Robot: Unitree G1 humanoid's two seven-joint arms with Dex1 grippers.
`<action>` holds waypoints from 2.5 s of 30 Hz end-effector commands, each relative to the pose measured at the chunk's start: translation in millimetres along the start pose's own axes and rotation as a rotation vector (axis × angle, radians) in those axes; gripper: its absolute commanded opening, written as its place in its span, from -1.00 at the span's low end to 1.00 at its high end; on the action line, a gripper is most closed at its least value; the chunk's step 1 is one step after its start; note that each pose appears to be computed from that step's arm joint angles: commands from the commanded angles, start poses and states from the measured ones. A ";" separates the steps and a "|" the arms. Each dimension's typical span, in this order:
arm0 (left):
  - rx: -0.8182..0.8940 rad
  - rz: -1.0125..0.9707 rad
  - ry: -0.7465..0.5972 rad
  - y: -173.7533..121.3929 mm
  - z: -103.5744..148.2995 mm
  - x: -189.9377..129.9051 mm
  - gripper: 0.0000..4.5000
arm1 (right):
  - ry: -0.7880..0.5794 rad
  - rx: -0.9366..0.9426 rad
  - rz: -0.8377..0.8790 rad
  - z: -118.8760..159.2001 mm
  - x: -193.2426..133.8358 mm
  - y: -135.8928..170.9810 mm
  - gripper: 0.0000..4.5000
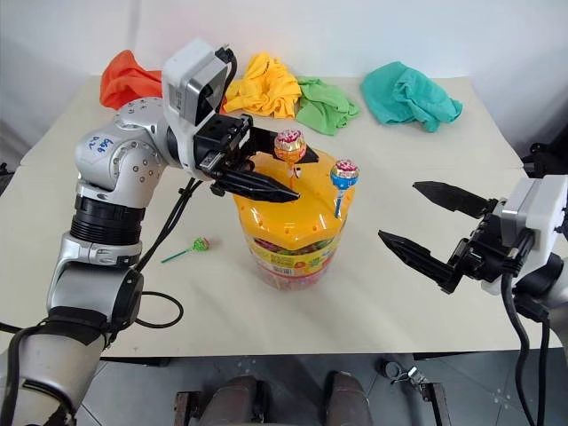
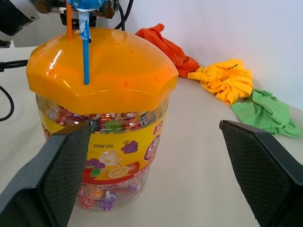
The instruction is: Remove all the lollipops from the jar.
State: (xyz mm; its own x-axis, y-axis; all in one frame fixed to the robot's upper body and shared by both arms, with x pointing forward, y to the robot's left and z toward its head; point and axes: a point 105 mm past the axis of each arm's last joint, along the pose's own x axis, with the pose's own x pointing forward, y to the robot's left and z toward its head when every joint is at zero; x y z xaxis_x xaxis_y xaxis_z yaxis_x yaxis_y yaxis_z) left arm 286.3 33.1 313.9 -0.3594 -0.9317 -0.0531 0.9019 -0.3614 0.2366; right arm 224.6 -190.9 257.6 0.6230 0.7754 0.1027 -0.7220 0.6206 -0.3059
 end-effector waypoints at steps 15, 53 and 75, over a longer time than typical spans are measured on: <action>0.118 0.172 -0.227 18.4 75.4 -11.1 -0.99 | -0.023 -0.050 -0.026 8.4 -3.6 -3.9 1.00; -1.023 1.282 0.737 -101.5 -130.6 -255.1 0.41 | 0.029 0.102 0.184 -14.7 1.4 20.3 1.00; -0.170 0.679 0.237 -36.4 6.2 -151.4 0.99 | 0.023 0.003 0.036 13.6 -0.1 -17.2 1.00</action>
State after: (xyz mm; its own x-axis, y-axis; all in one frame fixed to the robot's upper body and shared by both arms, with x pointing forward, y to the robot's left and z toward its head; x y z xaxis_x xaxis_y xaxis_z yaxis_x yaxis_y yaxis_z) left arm 317.6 194.5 305.8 0.4095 -0.8807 -0.2381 0.9108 0.4097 0.0508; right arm 235.9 -204.9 261.1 0.6015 0.7972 0.0519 -0.7614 0.5917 -0.2651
